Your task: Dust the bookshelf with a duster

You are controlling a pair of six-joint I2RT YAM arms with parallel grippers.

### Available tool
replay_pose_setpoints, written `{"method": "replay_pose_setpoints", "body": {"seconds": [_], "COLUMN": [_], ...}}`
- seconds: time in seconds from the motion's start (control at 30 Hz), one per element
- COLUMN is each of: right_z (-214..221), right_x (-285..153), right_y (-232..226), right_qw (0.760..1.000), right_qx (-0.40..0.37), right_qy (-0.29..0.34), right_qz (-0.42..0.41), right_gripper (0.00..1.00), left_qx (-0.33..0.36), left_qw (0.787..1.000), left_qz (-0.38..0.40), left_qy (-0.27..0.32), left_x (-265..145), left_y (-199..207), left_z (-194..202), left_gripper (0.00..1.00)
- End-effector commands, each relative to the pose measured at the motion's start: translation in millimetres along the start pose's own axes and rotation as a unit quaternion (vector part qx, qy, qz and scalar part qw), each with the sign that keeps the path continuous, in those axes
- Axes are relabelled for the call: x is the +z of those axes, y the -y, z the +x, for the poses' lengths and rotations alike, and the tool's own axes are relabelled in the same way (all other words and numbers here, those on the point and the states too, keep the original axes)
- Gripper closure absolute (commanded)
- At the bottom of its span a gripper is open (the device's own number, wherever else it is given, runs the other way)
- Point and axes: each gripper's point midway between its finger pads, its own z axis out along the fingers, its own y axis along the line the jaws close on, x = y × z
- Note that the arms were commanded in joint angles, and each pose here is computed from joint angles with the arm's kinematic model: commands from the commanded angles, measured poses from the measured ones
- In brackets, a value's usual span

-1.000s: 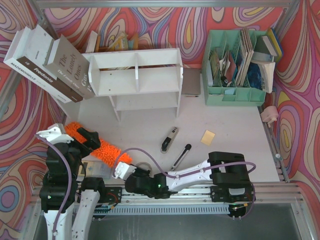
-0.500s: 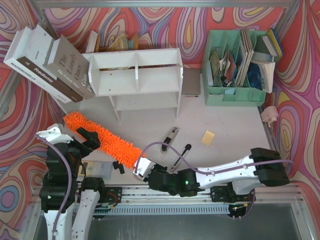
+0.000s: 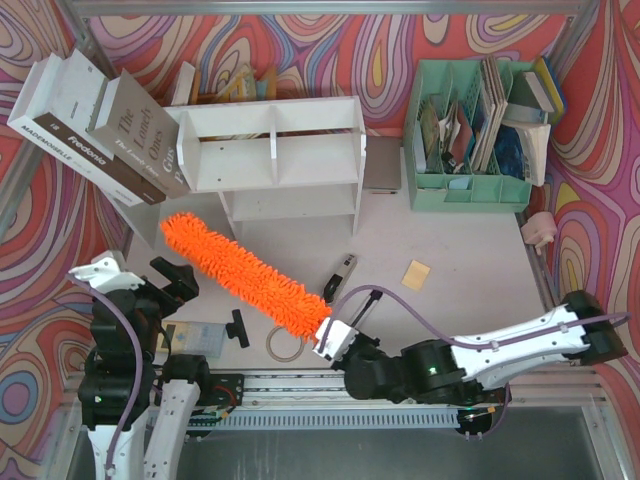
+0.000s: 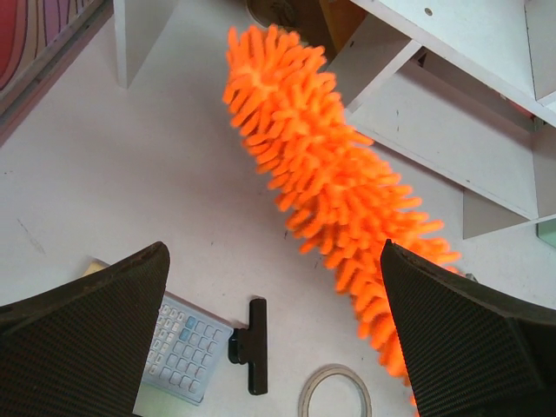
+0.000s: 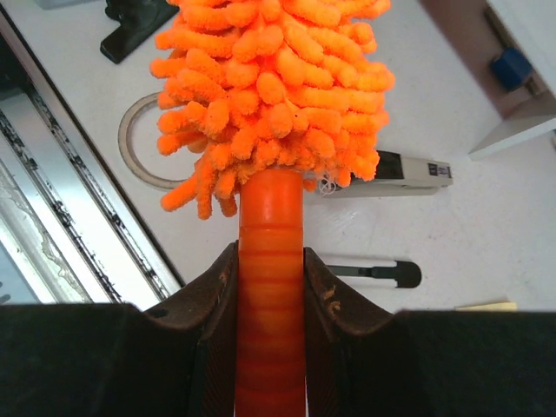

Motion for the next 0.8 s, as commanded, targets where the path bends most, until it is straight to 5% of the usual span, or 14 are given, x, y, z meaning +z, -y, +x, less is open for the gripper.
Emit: {"method": "replay_pose_setpoints", "body": {"seconds": [0.0,0.5,0.77], "right_z": [-16,-81,-108], "right_x": [-22,-91,-111], "right_y": [30,94,156], "right_qw": [0.999,0.988,0.952], "right_qx": [-0.008,0.056,0.187], "right_qy": [0.029,0.144,0.182], "right_qz": [0.036,0.006,0.159], "right_gripper": [1.00,1.00,1.00], "left_qx": [-0.007,-0.008,-0.008], "left_qw": [1.000,1.000,1.000], "left_qz": [-0.008,-0.009,-0.007], "left_qy": [0.010,0.012,0.012], "left_x": [-3,-3,-2], "left_y": [-4,-4,-4], "left_z": [-2,-2,-2], "left_gripper": [0.02,0.02,0.02]}}
